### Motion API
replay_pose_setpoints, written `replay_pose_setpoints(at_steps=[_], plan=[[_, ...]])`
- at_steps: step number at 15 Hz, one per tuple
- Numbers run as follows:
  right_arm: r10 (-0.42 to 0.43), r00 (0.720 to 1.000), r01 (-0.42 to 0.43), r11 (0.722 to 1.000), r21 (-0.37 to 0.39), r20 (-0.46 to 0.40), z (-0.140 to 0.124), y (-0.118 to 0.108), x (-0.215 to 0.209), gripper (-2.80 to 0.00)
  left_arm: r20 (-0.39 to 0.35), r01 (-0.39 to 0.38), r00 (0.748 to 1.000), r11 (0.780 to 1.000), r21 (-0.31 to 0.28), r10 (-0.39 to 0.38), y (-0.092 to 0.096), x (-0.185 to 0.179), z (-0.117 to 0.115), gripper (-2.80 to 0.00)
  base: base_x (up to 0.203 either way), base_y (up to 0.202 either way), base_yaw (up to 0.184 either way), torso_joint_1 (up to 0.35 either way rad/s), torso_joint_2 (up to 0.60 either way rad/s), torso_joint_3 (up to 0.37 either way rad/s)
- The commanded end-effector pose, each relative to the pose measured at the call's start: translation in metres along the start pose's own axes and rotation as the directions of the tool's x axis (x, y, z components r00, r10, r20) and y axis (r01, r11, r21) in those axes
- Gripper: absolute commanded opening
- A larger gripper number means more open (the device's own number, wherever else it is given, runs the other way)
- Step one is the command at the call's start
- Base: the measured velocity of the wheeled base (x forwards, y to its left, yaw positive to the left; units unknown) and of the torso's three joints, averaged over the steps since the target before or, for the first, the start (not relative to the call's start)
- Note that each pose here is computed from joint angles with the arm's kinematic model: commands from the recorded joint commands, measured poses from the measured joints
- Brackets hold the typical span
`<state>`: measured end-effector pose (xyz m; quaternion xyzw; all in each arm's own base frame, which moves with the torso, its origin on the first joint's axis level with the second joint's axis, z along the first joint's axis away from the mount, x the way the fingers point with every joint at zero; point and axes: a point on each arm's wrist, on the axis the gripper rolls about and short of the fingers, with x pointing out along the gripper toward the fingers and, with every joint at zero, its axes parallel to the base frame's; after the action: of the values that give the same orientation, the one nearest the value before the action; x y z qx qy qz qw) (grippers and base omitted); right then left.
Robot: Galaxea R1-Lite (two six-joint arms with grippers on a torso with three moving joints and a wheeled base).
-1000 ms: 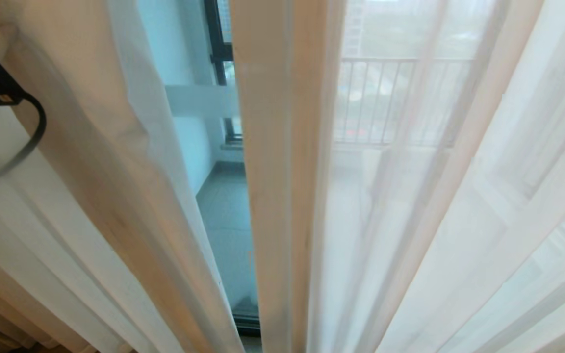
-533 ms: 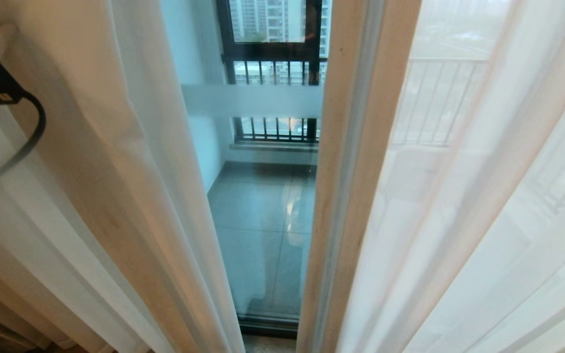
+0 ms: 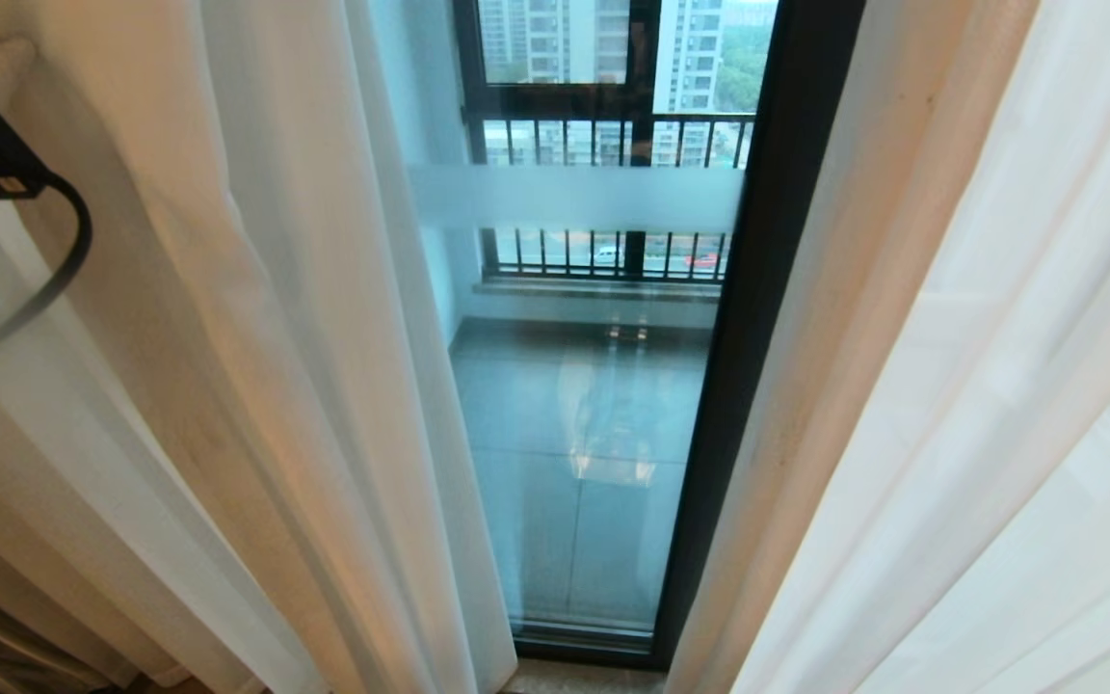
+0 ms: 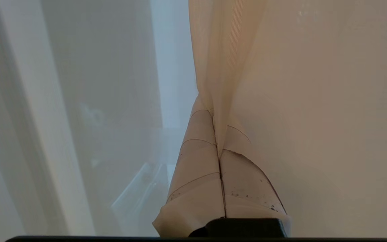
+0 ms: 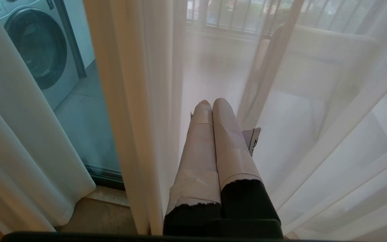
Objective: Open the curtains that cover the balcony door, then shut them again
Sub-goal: Pull the inner curtains open on both sides
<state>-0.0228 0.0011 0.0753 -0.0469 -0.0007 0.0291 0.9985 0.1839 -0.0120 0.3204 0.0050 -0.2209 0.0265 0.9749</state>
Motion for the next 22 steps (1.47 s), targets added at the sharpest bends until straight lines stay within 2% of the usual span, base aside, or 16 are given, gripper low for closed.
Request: replay_pose_setpoints(at_steps=[1, 22], plan=[[0.002, 1.0, -0.002, 1.0, -0.001, 0.0, 0.0, 0.0, 0.0, -2.8, 0.003, 0.004, 1.0, 1.0, -0.002, -0.004, -0.0011, 0.0002, 0.0, -2.8, 0.0, 0.183, 0.004, -0.002, 0.0, 0.002], [0.003, 1.0, -0.003, 1.0, -0.001, 0.0, 0.0, 0.0, 0.0, -2.8, 0.003, 0.009, 1.0, 1.0, -0.006, -0.009, -0.0025, 0.0, 0.0001, -2.8, 0.0, 0.183, 0.002, 0.003, 0.0, 0.003]])
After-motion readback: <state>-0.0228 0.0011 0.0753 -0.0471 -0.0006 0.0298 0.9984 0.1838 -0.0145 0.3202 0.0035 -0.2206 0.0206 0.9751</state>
